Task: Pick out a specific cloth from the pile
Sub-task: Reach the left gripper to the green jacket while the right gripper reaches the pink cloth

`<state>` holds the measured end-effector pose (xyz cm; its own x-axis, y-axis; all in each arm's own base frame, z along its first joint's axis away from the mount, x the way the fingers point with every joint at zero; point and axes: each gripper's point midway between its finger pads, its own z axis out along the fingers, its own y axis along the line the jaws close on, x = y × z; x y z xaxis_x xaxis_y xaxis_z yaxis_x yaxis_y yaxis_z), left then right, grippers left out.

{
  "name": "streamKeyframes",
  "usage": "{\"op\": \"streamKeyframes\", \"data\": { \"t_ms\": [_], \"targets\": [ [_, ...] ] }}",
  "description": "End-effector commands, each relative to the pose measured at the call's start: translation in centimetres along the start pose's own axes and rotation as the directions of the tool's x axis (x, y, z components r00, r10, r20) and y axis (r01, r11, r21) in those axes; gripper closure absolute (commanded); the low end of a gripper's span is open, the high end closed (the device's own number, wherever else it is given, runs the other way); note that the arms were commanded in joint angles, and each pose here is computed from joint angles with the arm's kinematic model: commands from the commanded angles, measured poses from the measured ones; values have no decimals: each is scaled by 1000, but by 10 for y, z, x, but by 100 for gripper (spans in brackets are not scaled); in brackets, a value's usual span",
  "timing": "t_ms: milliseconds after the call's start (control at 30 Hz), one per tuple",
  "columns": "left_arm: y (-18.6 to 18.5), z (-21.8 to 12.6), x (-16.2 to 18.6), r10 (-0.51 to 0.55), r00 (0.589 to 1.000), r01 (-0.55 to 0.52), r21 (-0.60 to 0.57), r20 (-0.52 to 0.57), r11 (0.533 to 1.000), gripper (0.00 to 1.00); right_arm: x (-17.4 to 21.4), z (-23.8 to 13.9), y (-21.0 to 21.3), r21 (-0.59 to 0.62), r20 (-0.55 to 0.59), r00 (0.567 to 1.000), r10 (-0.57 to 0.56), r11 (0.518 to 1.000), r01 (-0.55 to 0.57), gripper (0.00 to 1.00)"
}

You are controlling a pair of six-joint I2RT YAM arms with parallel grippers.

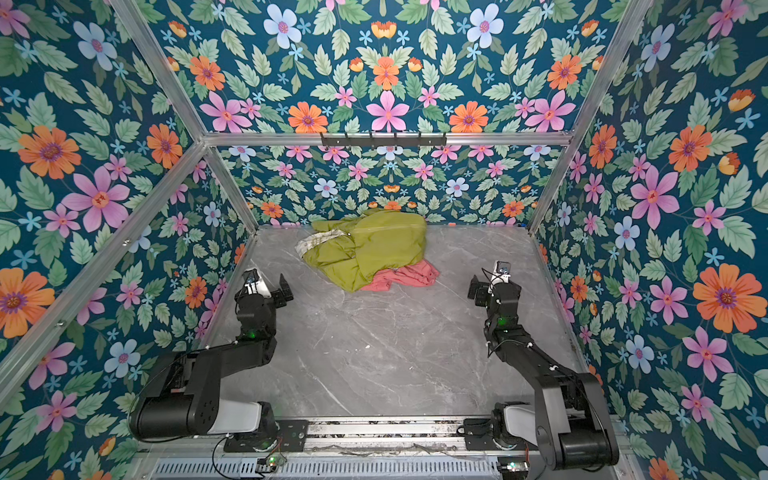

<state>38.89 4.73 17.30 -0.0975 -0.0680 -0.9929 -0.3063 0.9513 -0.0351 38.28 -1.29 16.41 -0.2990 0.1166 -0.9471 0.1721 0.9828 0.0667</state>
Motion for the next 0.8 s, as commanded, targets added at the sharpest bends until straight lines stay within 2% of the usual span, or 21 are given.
{"op": "streamKeyframes", "data": {
  "t_ms": [0,133,267,367,467,600,767],
  "targets": [
    [7,6,7,11,993,-18,-63,-119,998,0,21,-5,-2,28,-155,986,66,998,-62,1],
    [7,21,9,-3,966,-27,-113,-258,993,0,11,-8,19,-56,-208,968,138,987,-153,1],
    [-7,26,8,-36,959,11,-89,-280,996,0,13,-5,38,-103,-324,924,204,963,-249,1],
    [-22,27,9,-42,954,27,-53,-297,998,0,23,0,53,-138,-419,883,211,946,-292,1],
    [-40,28,19,-10,937,-3,-34,-350,999,0,31,6,66,-155,-492,847,202,937,-313,1],
    [-77,26,37,43,901,-18,62,-431,998,0,41,15,79,-150,-559,812,169,942,-299,1],
    [-128,16,47,28,864,112,245,-504,963,0,54,27,98,-160,-641,755,138,938,-307,1]
  ]
}}
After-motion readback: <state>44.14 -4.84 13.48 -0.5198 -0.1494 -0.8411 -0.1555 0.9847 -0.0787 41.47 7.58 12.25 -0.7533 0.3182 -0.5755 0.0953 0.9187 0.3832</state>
